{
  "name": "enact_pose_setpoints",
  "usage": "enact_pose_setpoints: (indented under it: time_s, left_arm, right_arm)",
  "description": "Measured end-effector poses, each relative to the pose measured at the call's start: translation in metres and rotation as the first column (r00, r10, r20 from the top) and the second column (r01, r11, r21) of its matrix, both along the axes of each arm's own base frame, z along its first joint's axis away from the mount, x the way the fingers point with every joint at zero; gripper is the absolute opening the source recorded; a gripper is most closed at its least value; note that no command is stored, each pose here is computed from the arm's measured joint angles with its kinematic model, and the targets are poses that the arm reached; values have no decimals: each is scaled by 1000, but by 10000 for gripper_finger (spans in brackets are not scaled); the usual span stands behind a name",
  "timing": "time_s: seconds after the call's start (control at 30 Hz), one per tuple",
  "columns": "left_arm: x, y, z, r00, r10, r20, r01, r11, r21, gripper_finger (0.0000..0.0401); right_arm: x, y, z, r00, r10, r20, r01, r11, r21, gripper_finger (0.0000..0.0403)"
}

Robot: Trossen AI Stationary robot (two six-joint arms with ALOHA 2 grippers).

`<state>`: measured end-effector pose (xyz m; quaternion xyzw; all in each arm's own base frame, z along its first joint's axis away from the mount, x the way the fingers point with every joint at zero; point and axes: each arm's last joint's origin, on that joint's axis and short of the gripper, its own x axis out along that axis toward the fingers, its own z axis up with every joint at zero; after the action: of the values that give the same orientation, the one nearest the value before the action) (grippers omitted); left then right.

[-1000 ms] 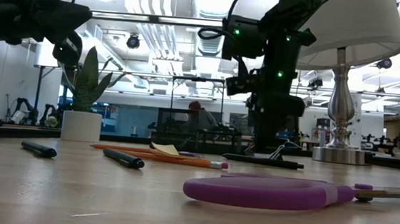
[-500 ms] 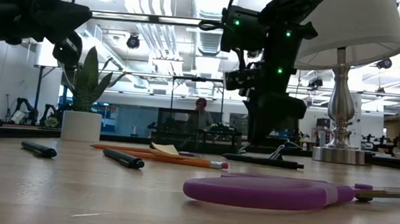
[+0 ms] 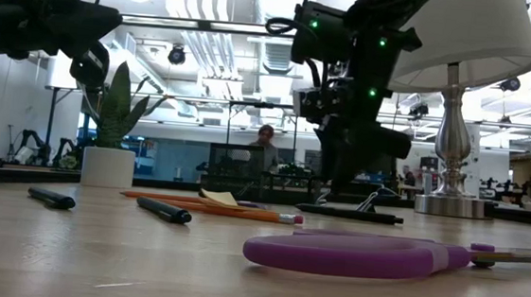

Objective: Pick and place office supplies into organizer
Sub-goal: Put the left black binder clip into the black desk organizer

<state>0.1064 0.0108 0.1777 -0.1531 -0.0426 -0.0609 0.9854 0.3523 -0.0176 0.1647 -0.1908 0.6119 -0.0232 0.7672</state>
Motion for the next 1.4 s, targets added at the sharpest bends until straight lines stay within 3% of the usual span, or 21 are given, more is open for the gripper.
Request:
enact_pose_setpoints:
  time_s: [0.23,0.63,1.4]
  left_arm:
    - [0,0,0,1000,-1,0,1,1000,0,20]
    - [0,0,0,1000,0,0,0,1000,0,20]
    - [0,0,0,1000,0,0,0,1000,0,20]
  right_arm:
    - [1,1,-2,997,74,5,-74,997,37,145]
    - [-2,1,-9,973,227,-42,-228,974,-2,119]
    - [-1,-7,-11,976,214,-39,-216,975,-58,60]
